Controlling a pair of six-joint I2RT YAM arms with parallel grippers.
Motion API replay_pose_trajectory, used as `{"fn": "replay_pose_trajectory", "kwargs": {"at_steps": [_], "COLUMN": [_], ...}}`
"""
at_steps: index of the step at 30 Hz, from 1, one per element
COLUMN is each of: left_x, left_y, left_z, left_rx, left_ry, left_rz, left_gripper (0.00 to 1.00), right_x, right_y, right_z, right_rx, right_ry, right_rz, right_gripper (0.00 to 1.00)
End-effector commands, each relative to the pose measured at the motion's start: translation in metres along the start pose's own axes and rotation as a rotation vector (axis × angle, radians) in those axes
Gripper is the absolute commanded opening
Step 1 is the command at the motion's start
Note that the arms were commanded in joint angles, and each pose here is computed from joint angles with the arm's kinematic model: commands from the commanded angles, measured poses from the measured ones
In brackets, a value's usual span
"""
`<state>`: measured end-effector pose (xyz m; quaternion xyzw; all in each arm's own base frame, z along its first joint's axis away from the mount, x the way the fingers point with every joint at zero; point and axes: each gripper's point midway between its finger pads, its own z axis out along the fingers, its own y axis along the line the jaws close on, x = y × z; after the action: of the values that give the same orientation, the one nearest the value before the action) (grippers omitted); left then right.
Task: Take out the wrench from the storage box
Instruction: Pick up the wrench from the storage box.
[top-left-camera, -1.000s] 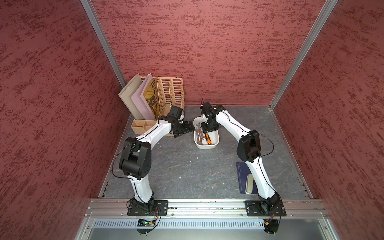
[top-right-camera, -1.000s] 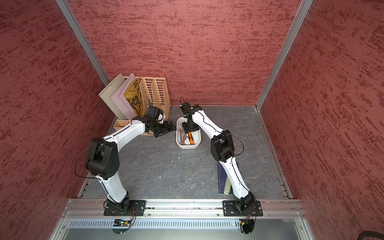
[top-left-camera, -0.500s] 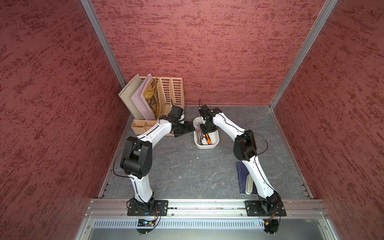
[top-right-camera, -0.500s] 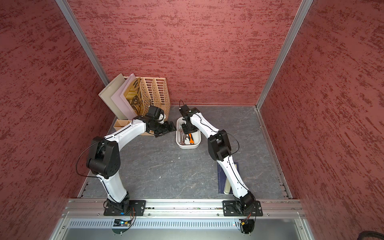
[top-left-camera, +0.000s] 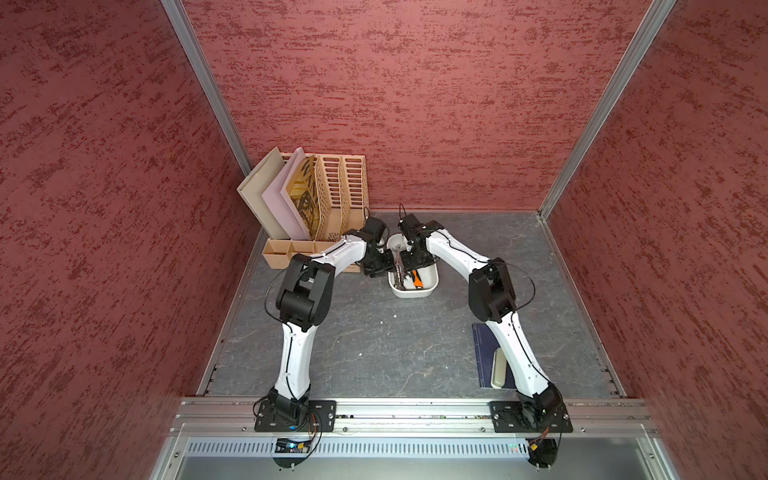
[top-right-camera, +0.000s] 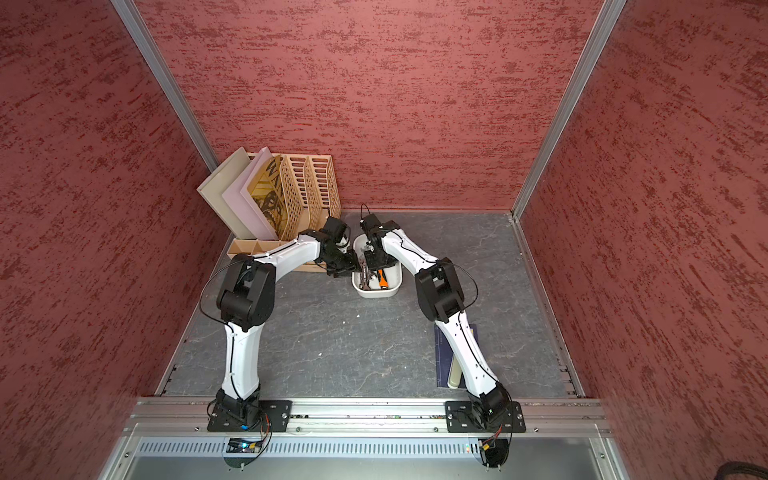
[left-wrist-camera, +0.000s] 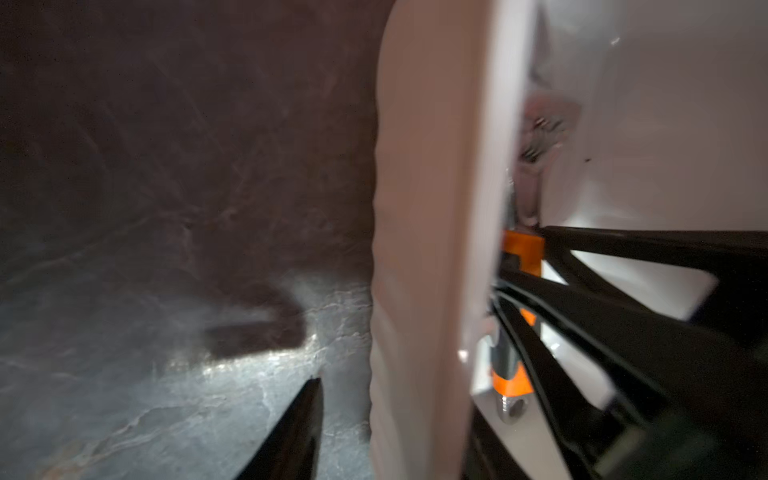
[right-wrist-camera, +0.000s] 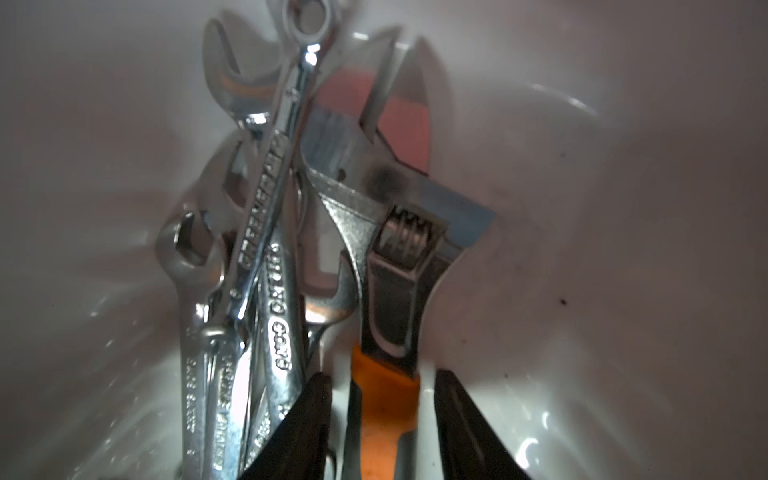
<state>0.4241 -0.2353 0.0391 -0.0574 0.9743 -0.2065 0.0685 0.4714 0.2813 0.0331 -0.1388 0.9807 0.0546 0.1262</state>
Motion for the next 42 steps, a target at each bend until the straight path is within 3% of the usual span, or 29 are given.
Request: {"fn": "replay_pose_trajectory", "kwargs": {"at_steps": [1,11,16,33,36,39,42], "left_x": [0.000,0.020,0.026,0.061,0.062,0.061,0.060], "left_y": [-0.005,-0.007,-0.006,-0.006,-0.006,-0.005,-0.004], "left_z": [-0.008,-0.015,-0.018,-0.023,-0.025,-0.029,-0.036], "left_rx": [-0.016,-0.029,-0.029,-0.065,-0.068,-0.070,-0.080], "left_ry": [-0.012,-0.020,-0.029,-0.028,-0.040,-0.054,-0.076], "left_rz": [0.001,0.027,0.043,0.108,0.106,0.099,0.096], "left_gripper": [0.38,0.12,0.10,0.13,0.18,0.32,0.37], "right_x": [-0.018,-0.013,-0.008,0.030,0.033,0.037,0.041], "right_y": [0.002,0.004,0.006,0.030,0.035,0.038,0.040], "right_z": [-0.032,-0.038,-0.043,-0.040,-0.042,-0.041,-0.037], "right_rx": [-0.049,-0.069,-0.069,-0.033,-0.039,-0.035,-0.024], "right_ry": [-0.093,-0.094,-0.093,-0.032,-0.031,-0.022,-0.008], "right_rz": [0.027,0.041,0.048,0.035,0.036,0.039,0.053], "right_gripper": [0.45,0.45,0.45,0.45,0.45,0.45,0.45]}}
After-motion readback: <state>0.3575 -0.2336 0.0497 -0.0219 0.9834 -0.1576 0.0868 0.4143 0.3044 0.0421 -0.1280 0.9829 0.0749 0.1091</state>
